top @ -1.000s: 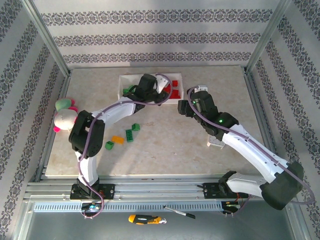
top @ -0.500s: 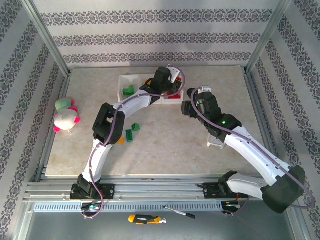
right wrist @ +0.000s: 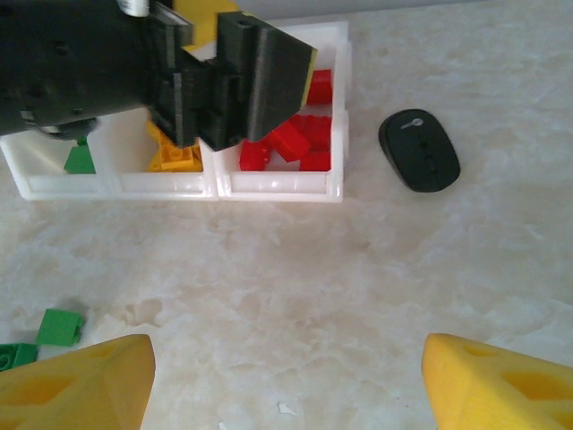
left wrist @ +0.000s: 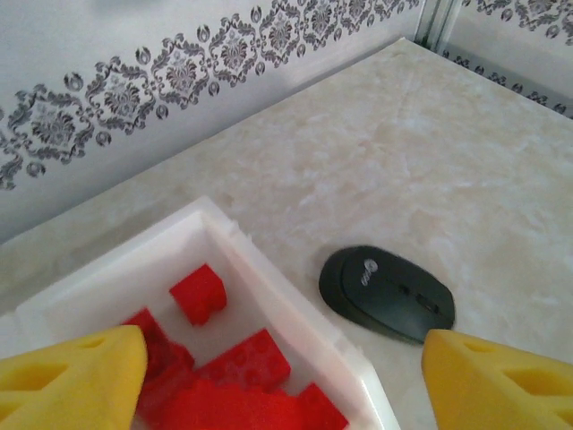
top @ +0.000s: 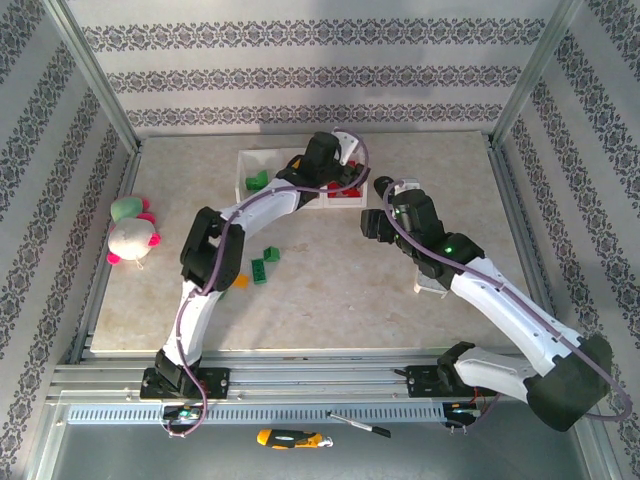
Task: Sort the legos into containers by color
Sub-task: Place the lego in the container, then pick up the lego from the center of the table.
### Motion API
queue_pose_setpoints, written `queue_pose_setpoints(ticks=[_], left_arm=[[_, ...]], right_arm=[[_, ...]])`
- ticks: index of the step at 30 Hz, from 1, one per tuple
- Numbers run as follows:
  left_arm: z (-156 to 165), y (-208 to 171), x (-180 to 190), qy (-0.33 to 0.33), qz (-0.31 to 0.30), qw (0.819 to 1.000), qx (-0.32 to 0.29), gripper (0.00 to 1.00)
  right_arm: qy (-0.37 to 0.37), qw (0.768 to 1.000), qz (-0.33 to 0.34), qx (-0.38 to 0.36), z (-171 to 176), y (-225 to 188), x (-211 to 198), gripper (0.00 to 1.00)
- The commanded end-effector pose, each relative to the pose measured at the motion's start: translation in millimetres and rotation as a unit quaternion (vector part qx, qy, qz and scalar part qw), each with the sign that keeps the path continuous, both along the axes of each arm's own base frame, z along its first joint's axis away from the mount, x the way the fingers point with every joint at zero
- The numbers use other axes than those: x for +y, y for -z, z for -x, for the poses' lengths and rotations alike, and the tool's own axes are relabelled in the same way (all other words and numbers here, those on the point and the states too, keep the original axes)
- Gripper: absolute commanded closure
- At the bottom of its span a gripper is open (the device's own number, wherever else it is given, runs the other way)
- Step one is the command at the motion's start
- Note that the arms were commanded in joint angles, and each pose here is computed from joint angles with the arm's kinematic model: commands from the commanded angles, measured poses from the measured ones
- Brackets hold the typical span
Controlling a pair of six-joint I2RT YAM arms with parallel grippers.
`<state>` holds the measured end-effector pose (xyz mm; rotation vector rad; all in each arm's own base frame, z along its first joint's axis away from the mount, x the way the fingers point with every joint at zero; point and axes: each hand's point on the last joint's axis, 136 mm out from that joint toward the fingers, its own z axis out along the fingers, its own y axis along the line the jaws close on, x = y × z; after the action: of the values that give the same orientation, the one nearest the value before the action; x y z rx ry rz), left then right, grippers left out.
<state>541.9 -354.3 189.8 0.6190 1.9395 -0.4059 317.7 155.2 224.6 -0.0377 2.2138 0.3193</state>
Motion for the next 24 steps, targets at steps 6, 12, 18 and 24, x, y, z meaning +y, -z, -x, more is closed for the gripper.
queue_pose_setpoints(ticks=[6, 12, 18, 24], left_arm=[[72, -74, 54, -0.037, 0.052, 0.996, -0.063, 0.14], [126, -60, 124, -0.106, 0.034, 0.993, -0.037, 0.06], [175, -41, 210, -0.199, 0.015, 0.98, 0.003, 0.02], [213, -31, 272, -0.283, 0.014, 0.958, 0.038, 0.01]], right_arm=[[-0.078, 0.996, 0.007, 0.042, -1, 32, 55, 0.21], [-0.139, 0.988, 0.024, 0.064, 1, 54, 109, 0.2], [-0.203, 0.974, 0.019, 0.1, 8, 79, 167, 0.2], [-0.26, 0.956, 0.036, 0.128, 14, 104, 219, 0.2]])
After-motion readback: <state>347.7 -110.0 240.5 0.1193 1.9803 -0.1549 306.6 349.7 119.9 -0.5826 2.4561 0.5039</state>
